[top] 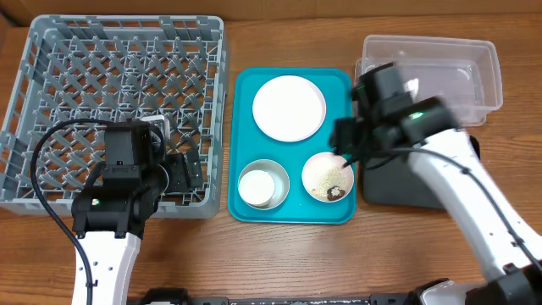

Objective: Sort waste into correct bins and load items into the dishwasher
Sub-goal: 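Grasp the rim of the rice bowl with the right gripper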

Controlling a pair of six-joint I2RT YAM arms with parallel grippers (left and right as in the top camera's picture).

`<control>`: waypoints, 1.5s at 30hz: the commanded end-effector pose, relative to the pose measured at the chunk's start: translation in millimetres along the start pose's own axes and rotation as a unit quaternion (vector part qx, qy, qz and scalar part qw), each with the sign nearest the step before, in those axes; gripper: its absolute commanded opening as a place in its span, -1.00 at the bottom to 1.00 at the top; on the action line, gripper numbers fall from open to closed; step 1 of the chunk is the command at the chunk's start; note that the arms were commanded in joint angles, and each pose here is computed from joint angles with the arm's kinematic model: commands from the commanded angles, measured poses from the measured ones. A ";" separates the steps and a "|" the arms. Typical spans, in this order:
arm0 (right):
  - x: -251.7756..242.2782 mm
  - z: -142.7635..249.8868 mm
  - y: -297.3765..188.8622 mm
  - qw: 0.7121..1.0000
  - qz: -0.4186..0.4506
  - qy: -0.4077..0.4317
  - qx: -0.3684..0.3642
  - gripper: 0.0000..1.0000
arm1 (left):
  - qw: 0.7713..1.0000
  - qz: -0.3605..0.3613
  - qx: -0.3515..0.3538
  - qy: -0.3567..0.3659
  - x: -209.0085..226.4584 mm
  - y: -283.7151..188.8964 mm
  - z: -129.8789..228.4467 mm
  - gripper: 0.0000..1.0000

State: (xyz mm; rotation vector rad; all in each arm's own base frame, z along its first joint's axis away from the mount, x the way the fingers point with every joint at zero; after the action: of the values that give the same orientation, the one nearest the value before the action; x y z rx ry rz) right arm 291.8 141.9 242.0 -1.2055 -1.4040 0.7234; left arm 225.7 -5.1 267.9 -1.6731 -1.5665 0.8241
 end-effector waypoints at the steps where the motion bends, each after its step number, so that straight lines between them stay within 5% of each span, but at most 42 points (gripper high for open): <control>1: 7.4 13.4 30.9 1.000 0.025 -0.007 -0.003 0.06 | 1.000 -0.002 -0.012 -0.005 -0.6 -5.4 -6.4 0.99; 4: 21.0 19.0 52.9 1.000 0.011 -0.027 -0.007 -0.15 | 1.000 -0.002 -0.012 -0.005 -0.6 -5.4 -6.4 1.00; 16: 30.8 26.7 121.9 0.997 0.061 0.052 0.003 -0.15 | 1.000 0.002 -0.013 -0.004 -1.2 -5.4 -6.5 0.99; 28: 27.8 36.1 132.1 0.992 0.083 0.094 0.021 -0.55 | 1.000 0.002 -0.013 -0.004 -1.2 -5.4 -6.5 0.99; 45: 18.2 45.6 135.4 0.984 0.117 0.125 0.045 -0.67 | 1.000 0.002 -0.011 -0.004 -1.2 -5.4 -6.1 1.00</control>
State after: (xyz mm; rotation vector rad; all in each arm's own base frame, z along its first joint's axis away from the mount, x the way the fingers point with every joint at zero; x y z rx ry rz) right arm 289.3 208.3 119.6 -1.3368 -1.0406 0.7471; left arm 225.4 -5.1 267.7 -1.6717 -1.5644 0.8261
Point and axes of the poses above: each gripper's point midway between its finger pads, its own y axis out along the fingers, its own x axis along the line the jaws close on, z = x × y, the point moved 9 cm from there along -y, back along the fingers, and after that the axes turned 12 degrees about y, right-handed, at the moved point
